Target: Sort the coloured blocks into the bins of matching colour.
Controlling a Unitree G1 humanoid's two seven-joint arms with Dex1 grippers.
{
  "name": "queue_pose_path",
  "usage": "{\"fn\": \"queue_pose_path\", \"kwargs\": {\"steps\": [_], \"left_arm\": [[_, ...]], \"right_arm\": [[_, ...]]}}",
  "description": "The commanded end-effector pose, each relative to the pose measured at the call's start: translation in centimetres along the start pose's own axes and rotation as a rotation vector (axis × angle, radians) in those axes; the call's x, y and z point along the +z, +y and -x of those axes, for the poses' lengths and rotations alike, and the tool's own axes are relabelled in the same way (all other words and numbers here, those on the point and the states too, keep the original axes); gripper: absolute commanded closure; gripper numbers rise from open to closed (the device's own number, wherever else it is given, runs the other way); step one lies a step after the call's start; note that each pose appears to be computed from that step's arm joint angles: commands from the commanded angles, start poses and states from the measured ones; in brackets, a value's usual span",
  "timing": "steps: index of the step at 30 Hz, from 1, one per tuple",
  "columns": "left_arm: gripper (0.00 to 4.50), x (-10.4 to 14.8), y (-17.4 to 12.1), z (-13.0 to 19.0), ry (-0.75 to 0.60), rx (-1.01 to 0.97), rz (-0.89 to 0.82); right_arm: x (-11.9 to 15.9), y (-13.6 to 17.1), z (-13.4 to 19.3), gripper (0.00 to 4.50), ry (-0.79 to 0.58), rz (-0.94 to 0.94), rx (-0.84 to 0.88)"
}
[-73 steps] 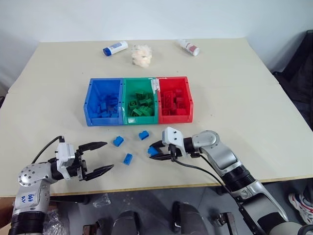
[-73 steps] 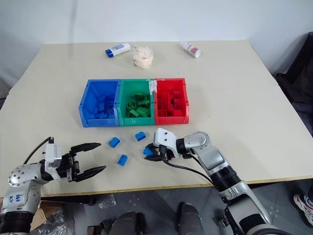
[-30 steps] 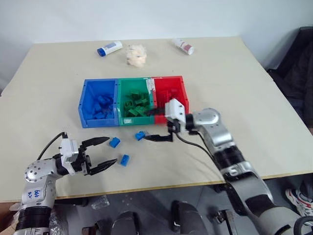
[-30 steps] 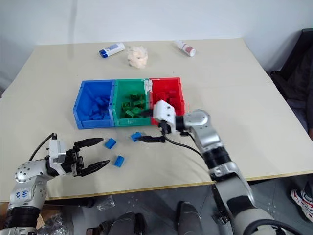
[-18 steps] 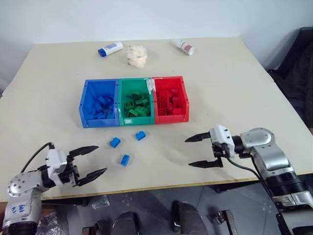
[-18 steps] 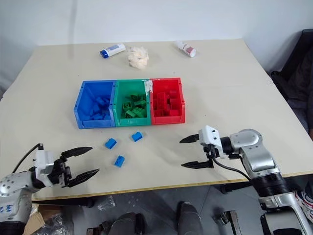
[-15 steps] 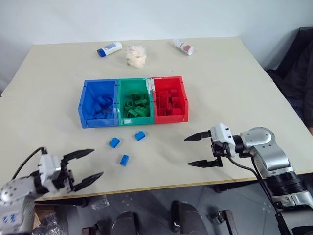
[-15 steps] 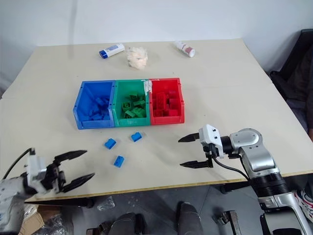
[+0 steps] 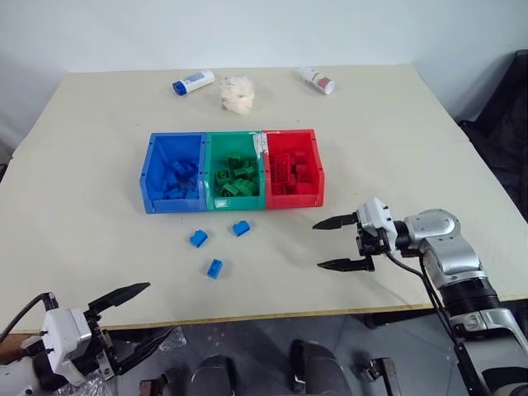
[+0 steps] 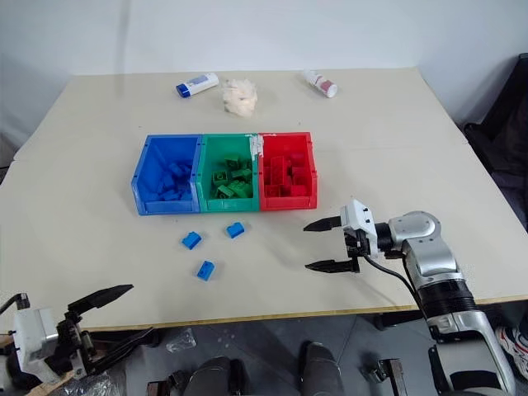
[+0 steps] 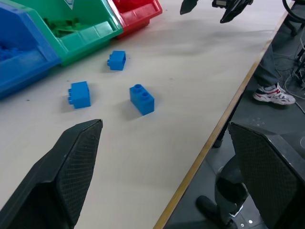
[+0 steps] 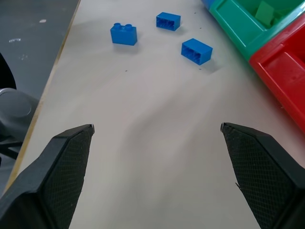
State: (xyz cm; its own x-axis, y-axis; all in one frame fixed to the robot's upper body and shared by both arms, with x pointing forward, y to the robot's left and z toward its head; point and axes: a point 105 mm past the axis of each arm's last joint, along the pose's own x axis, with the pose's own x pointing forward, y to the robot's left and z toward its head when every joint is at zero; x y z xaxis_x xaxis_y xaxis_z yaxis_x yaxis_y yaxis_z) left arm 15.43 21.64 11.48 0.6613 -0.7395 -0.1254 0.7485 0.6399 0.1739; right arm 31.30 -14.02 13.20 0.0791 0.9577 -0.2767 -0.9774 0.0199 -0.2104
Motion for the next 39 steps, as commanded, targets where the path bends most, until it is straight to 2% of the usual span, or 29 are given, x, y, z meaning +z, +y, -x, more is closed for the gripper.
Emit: {"fn": "queue_pose_path", "kwargs": {"steps": [1,3,9,16,19,26,32,39], "left_arm": [[0.0,0.4,-0.9,-2.6,-0.002,-0.027,-0.017],[0.0,0.8,-1.1,-4.4,-0.015,-0.037,-0.031],[0.0,0.9,1.1,-9.2,-0.042,0.05,-0.034],[0.0,-0.7,1.0,-11.4,0.033,0.011,-0.008],[0.56,-0.9,0.9,-11.4,0.054,-0.037,-0.031],[2.75,-1.6,1.6,-11.2,0.098,-0.045,-0.084],[4.49,0.1,2.1,-11.5,0.024,-0.061,-0.106],[4.49,3.6,4.3,-11.8,-0.068,0.008,-0.145]], "right_arm": [[0.7,-0.3,0.3,0.04,-0.022,0.045,0.003],[0.7,-0.4,0.3,0.04,-0.026,0.047,-0.007],[0.3,-0.3,0.2,0.04,-0.026,0.038,-0.046],[0.1,0.2,-0.1,0.04,-0.041,0.038,-0.085],[0.2,0.3,-0.1,0.0,-0.043,0.04,-0.109],[0.7,0.7,-0.2,0.0,-0.051,0.049,-0.135],[0.9,0.8,0.0,0.0,-0.053,0.052,-0.16],[0.8,0.7,0.3,0.0,-0.059,0.054,-0.19]]}}
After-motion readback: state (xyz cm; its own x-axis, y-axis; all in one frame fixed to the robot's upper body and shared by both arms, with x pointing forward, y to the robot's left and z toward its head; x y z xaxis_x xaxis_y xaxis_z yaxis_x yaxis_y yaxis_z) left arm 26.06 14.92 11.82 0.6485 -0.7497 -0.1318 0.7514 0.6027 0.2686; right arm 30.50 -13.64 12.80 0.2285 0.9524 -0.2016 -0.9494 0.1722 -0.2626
